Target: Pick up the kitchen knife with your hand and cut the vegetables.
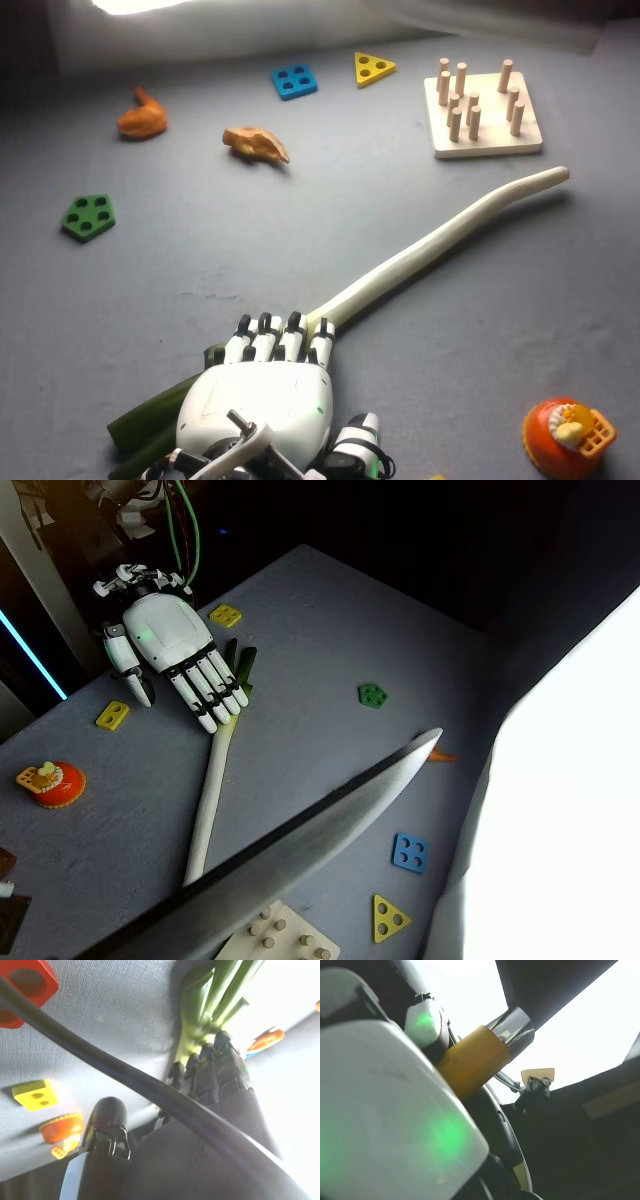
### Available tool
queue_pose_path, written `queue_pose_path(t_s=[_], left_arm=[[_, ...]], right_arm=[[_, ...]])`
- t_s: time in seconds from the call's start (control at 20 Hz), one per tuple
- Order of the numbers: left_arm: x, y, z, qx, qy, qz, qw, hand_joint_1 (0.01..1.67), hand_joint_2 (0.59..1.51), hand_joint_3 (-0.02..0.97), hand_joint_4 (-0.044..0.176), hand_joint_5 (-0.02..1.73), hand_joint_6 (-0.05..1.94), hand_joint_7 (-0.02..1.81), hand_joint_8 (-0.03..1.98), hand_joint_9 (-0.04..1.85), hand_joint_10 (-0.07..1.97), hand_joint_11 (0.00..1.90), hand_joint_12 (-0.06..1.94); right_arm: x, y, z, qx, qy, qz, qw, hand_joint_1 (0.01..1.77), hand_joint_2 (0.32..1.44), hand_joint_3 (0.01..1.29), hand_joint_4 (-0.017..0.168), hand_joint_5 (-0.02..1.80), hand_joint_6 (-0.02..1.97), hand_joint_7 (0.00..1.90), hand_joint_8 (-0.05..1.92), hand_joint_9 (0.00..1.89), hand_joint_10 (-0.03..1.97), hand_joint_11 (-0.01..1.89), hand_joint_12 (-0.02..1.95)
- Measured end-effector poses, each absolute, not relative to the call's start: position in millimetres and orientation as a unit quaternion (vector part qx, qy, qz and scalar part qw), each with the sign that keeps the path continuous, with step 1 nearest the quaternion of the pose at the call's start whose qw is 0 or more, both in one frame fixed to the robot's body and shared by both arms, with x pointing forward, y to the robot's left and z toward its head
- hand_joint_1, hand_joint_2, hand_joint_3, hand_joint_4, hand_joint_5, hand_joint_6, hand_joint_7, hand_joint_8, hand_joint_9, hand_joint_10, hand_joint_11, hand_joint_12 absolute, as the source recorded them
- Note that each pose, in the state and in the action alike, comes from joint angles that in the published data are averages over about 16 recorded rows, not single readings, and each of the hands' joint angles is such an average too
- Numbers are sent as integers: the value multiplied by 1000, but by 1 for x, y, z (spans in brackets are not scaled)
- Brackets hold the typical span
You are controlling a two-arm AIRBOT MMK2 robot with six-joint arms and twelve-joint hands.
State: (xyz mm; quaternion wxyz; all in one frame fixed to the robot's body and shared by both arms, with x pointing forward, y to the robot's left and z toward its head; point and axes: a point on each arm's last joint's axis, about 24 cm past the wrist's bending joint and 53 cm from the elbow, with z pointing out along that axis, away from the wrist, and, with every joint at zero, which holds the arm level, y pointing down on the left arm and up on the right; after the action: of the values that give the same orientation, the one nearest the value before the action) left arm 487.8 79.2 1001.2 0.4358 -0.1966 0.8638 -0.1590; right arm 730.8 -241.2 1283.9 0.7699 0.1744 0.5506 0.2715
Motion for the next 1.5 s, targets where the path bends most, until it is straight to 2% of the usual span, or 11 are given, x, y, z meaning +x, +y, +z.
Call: queue_pose_path(t_s=[0.35, 0.8, 1.5], left_arm=[[489, 79, 1002, -195, 865, -160, 435, 14, 1501, 10, 4, 22, 6, -11, -16, -5, -12, 16, 5], [494, 79, 1006, -188, 868, -165, 429, 15, 1489, 10, 4, 23, 6, -7, -17, 6, -13, 18, 14], [518, 76, 1032, -173, 862, -186, 438, 45, 1462, 10, 3, 34, 7, 27, 12, 18, 7, 19, 28]], right_arm=[[760, -243, 1286, 126, 563, 312, 755, 1557, 650, 926, 167, 1314, 1900, 1513, 1755, 1557, 1793, 1589, 1808], [786, -248, 1264, 116, 579, 350, 727, 1552, 671, 885, 166, 1305, 1899, 1513, 1755, 1557, 1793, 1588, 1807], [816, -265, 1228, 126, 597, 352, 709, 1551, 689, 833, 167, 1338, 1897, 1512, 1756, 1556, 1793, 1589, 1807]])
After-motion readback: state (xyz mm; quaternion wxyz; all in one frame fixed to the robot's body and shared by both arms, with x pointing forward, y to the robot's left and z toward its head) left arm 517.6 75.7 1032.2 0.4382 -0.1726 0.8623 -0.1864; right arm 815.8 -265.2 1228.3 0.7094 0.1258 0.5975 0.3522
